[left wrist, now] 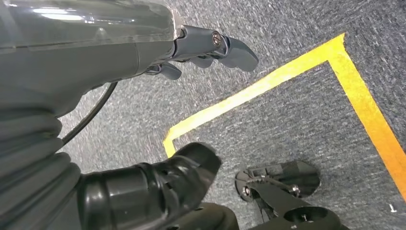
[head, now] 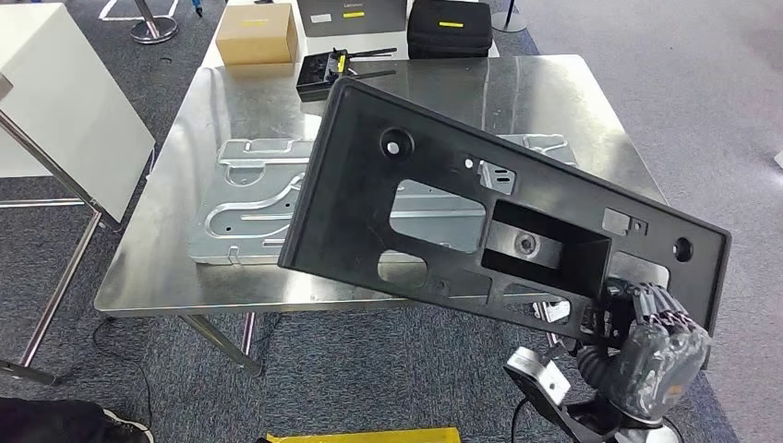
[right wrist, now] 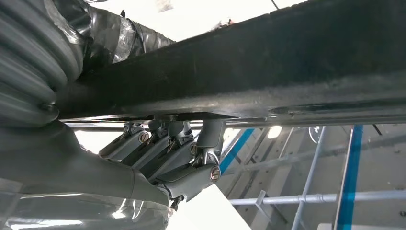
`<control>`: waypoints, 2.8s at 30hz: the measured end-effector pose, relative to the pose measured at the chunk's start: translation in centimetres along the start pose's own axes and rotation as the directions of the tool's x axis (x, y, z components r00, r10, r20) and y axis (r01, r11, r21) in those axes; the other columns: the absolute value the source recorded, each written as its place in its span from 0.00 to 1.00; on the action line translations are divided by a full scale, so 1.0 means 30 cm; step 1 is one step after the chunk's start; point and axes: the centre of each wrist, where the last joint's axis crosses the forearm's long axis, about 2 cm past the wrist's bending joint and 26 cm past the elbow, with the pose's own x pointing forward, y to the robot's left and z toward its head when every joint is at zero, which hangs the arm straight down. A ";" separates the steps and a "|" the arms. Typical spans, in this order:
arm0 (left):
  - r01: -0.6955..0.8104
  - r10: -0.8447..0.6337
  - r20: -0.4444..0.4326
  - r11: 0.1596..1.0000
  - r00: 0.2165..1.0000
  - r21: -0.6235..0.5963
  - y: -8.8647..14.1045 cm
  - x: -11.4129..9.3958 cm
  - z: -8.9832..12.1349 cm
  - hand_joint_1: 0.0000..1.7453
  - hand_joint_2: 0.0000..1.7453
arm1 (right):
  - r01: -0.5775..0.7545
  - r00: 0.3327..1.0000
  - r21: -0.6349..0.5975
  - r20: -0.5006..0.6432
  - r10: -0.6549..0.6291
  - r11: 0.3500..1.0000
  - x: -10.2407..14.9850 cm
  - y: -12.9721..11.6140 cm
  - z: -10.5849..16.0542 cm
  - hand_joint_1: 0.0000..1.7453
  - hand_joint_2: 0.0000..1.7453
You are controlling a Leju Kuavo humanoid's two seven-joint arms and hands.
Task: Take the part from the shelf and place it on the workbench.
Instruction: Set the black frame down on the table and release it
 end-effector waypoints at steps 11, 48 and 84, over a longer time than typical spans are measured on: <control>0.069 -0.069 0.002 0.997 0.998 -0.019 0.009 0.044 -0.018 0.00 0.00 | -0.135 0.991 0.165 0.046 0.129 0.977 -0.026 0.243 -0.145 1.00 1.00; 0.150 -0.150 0.002 0.987 0.989 -0.063 0.017 0.104 -0.039 0.00 0.00 | -0.242 0.957 0.601 0.019 0.289 0.761 0.000 0.633 -0.317 1.00 1.00; 0.138 -0.138 0.009 0.989 0.990 -0.050 0.008 0.108 -0.038 0.00 0.00 | -0.238 0.957 0.701 0.050 0.286 0.672 0.093 0.691 -0.226 0.00 1.00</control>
